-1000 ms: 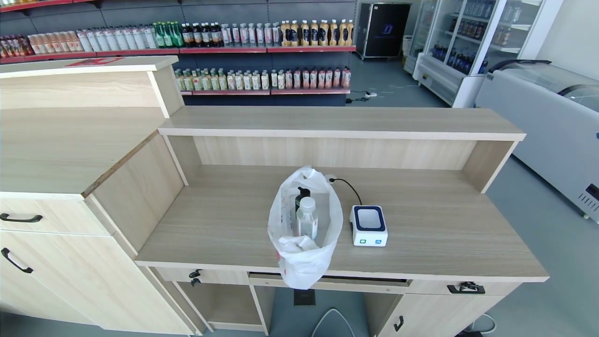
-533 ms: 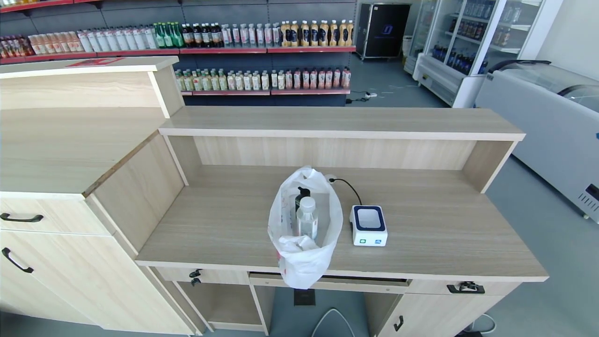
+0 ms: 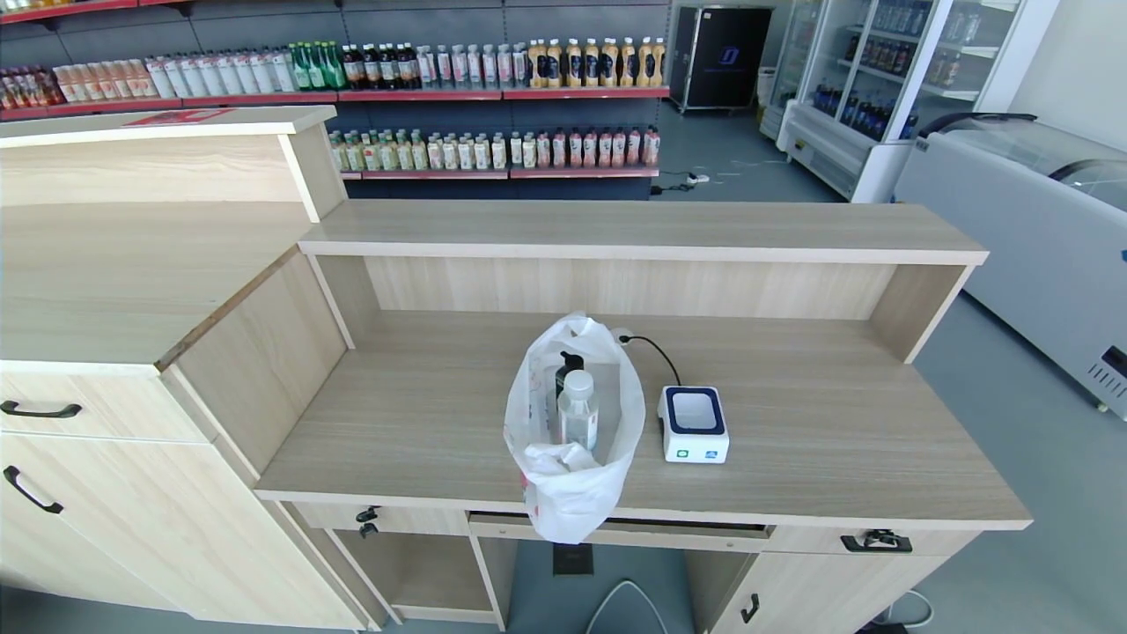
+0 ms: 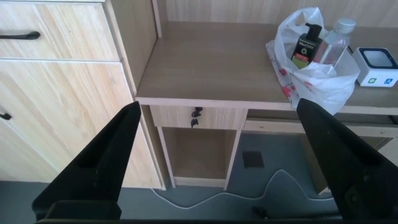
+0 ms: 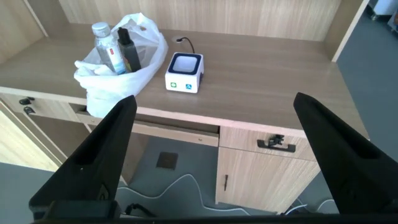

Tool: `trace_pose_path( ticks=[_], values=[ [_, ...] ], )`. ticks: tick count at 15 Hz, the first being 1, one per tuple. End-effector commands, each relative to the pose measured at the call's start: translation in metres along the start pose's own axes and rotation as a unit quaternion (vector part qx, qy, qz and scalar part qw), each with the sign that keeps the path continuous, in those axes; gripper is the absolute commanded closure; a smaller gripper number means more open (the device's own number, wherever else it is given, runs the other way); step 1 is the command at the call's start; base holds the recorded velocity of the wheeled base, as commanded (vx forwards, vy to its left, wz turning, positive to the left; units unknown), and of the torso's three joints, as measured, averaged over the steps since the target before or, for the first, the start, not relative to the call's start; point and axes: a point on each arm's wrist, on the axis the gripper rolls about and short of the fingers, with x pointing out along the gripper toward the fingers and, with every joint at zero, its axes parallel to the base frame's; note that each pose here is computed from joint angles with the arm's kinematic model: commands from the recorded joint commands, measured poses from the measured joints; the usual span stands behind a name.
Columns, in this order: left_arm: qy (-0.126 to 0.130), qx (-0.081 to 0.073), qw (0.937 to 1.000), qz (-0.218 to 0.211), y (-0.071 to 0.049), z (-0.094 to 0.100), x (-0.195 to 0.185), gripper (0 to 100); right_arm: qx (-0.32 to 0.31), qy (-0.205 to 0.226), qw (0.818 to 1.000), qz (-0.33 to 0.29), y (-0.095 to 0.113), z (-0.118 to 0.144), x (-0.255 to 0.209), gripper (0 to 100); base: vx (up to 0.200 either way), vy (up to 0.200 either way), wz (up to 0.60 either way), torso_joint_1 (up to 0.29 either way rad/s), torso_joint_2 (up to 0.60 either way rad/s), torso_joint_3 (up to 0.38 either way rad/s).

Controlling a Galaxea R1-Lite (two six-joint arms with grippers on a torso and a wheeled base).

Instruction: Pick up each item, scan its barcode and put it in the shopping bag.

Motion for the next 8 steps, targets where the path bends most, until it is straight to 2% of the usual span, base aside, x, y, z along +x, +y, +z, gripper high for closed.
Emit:
trace_pose_path(
  ticks=[1,8],
  values=[
    [0.000,0.000,1.0000,0.000,0.0000,0.0000,0.0000,0,0.000,0.002,1.000,0.000,-0.0001,0.0001,0.0003,0,0.000,0.000,0.00,0.000,0.00,0.000],
    [0.000,0.000,1.0000,0.000,0.0000,0.0000,0.0000,0,0.000,0.002,1.000,0.000,-0.0001,0.0001,0.0003,0,0.000,0.000,0.00,0.000,0.00,0.000]
  ],
)
